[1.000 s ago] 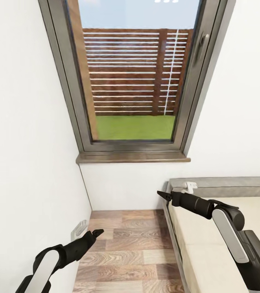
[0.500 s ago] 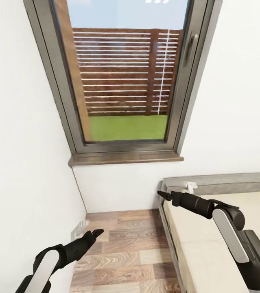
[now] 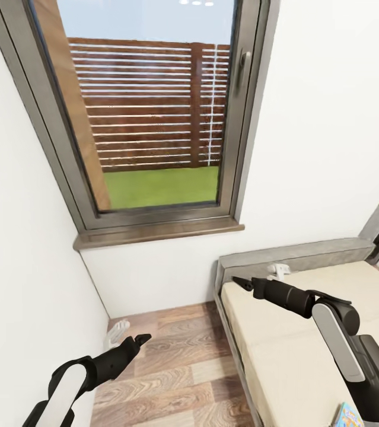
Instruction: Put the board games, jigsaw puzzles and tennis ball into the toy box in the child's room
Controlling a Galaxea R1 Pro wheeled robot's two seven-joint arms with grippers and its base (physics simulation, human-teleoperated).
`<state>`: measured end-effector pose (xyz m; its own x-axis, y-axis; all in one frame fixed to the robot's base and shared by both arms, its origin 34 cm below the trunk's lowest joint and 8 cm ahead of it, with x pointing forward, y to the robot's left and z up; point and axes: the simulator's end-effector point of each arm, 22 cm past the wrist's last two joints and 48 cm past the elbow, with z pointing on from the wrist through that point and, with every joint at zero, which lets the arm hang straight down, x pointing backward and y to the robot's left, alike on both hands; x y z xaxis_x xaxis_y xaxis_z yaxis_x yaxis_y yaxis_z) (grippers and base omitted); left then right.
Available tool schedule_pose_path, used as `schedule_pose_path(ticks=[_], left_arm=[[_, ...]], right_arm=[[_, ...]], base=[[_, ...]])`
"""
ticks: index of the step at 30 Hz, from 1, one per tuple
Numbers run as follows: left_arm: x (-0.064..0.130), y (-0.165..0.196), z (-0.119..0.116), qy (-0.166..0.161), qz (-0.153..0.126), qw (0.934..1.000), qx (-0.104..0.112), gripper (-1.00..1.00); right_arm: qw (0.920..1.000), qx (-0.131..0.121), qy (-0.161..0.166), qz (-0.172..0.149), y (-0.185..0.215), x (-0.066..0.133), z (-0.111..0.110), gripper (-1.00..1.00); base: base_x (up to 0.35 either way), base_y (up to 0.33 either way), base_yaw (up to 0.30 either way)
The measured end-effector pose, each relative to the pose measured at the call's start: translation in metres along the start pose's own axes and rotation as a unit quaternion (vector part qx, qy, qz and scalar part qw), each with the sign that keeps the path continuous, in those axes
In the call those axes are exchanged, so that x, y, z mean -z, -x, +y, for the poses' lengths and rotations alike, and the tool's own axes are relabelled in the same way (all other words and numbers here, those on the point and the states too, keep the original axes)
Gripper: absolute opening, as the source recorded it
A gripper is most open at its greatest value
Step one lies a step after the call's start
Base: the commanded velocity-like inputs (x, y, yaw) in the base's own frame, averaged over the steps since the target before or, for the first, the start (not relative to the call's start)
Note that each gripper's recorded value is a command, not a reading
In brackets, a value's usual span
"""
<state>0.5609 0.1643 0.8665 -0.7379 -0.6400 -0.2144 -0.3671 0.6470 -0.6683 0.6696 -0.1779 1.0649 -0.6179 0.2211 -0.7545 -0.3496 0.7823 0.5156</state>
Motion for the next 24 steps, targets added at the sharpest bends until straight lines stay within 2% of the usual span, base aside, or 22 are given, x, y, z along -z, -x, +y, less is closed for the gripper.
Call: schedule_pose_path(ticks=[9,24], left_arm=[[0.0,-0.0001,0.0001,0.0,0.0,1.0,0.0,1.0],[-0.0001,-0.0001,0.0001,0.0,0.0,1.0,0.0,1.0]], right_arm=[[1.0,0.0,-0.001,-0.001,0.0005,0.0008,-0.0011,1.0],[1.0,-0.001,-0.001,-0.001,0.0007,0.001,-0.0014,1.0]], base=[[0.021,0.106,-0.102],[0.005,0.025,-0.021]])
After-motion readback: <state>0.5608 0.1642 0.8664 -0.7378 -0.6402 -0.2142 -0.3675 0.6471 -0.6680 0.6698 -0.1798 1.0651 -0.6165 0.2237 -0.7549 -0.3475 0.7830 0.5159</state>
